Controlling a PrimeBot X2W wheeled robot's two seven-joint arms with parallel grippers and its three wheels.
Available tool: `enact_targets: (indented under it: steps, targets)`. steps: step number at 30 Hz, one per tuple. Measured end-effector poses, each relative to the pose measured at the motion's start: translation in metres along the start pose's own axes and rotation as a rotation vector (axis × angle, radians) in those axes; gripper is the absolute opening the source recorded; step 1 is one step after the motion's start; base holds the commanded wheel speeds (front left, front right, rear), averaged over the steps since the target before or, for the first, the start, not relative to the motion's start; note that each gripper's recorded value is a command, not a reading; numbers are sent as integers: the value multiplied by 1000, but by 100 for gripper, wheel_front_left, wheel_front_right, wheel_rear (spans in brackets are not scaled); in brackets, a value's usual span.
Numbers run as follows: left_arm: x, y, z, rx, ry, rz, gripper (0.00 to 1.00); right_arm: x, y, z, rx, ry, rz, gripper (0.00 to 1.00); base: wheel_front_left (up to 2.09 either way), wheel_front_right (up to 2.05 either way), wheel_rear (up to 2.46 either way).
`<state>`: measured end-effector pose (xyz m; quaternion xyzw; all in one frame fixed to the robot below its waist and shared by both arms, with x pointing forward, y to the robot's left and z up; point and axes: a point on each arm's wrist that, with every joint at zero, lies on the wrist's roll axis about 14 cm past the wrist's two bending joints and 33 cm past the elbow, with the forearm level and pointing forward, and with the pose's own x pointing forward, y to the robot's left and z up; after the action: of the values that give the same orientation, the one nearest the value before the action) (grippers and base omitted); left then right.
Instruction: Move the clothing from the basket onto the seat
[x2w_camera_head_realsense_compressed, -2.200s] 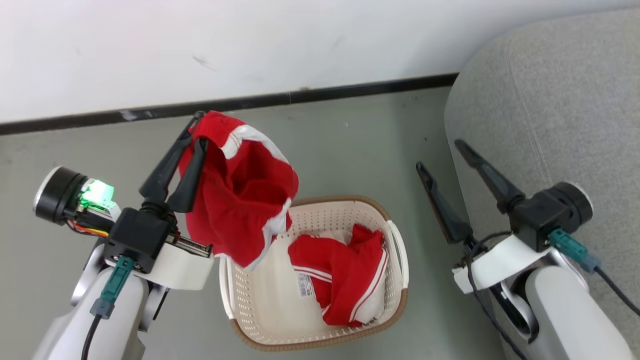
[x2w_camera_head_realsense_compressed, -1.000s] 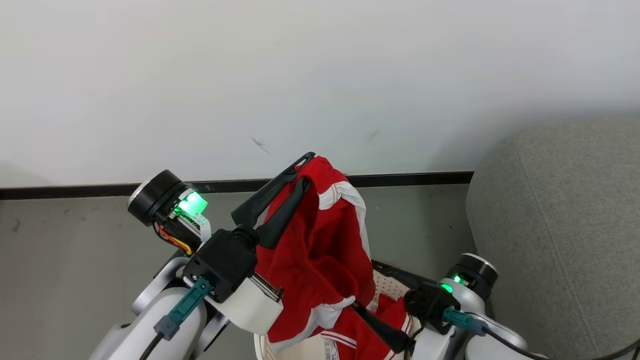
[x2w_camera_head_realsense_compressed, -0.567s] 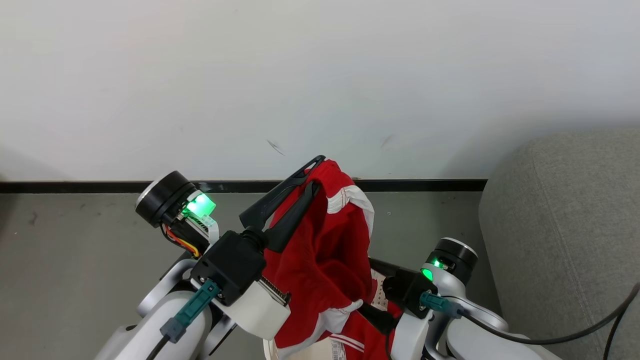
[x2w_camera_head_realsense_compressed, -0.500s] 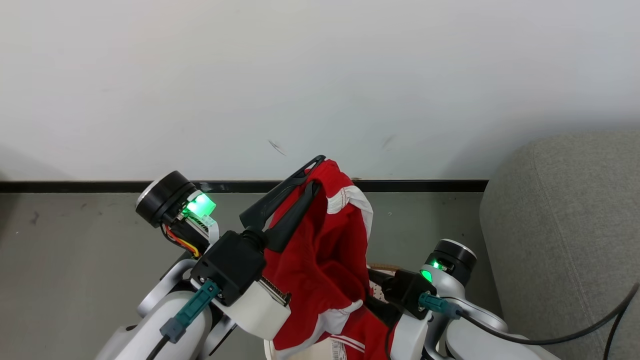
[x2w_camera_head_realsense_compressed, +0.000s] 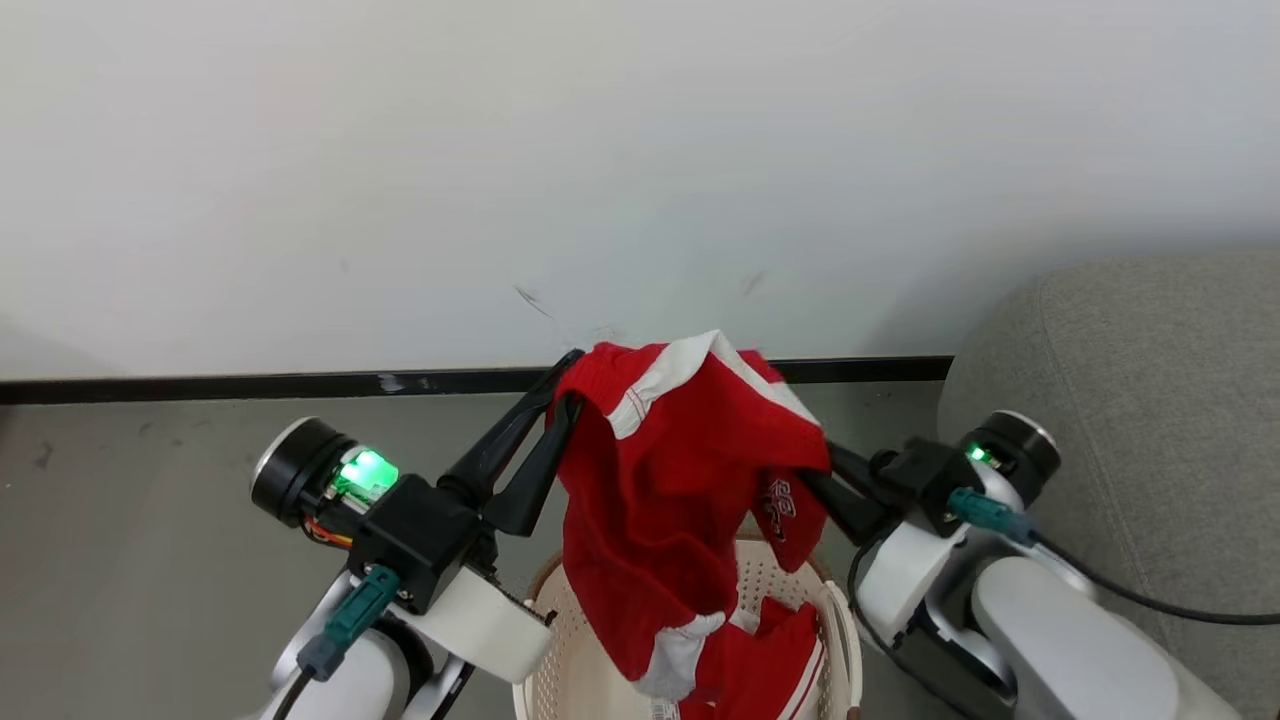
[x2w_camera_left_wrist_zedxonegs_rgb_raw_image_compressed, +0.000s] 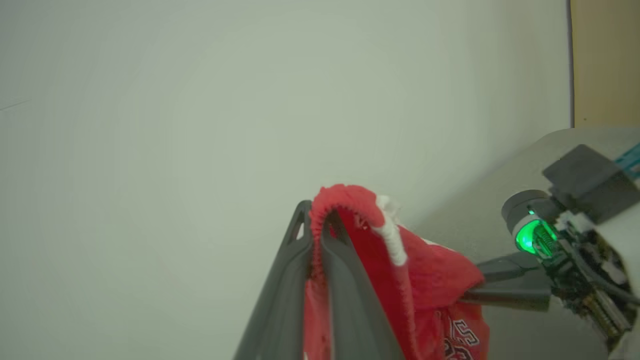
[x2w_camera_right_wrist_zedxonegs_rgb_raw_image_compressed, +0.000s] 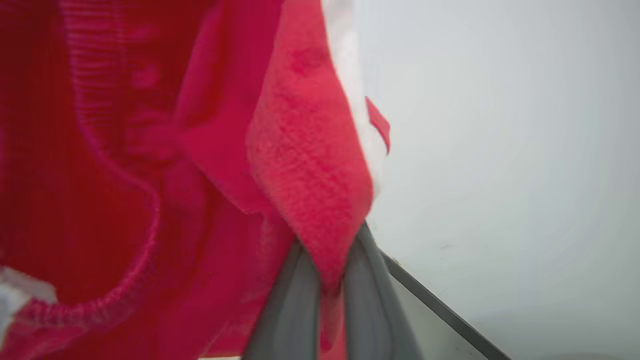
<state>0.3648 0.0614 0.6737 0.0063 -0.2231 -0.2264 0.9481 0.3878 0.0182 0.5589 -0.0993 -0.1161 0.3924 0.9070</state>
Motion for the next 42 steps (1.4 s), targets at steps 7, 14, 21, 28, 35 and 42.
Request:
enact_targets:
  steps: [7, 14, 21, 28, 35, 42]
  targets:
    - [-10, -15, -31, -110, 77, 14, 89, -20, -61, 26, -29, -70, -189, 0, 0, 0, 0]
    - [-12, -42, -45, -179, 108, -43, 100, -52, -112, 54, -122, -123, -345, 0, 0, 0, 0]
    - [-10, -73, -49, -238, 106, -123, 100, -97, -142, 54, -187, -89, -477, 0, 0, 0, 0]
    - [-9, -107, -53, -276, 118, -234, 100, -156, -171, 57, -246, -49, -645, 0, 0, 0, 0]
    - [-9, -126, -59, -318, 129, -280, 100, -205, -180, 57, -285, -3, -761, 0, 0, 0, 0]
    - [-7, -149, -58, -346, 126, -357, 100, -245, -179, 61, -320, 32, -846, 0, 0, 0, 0]
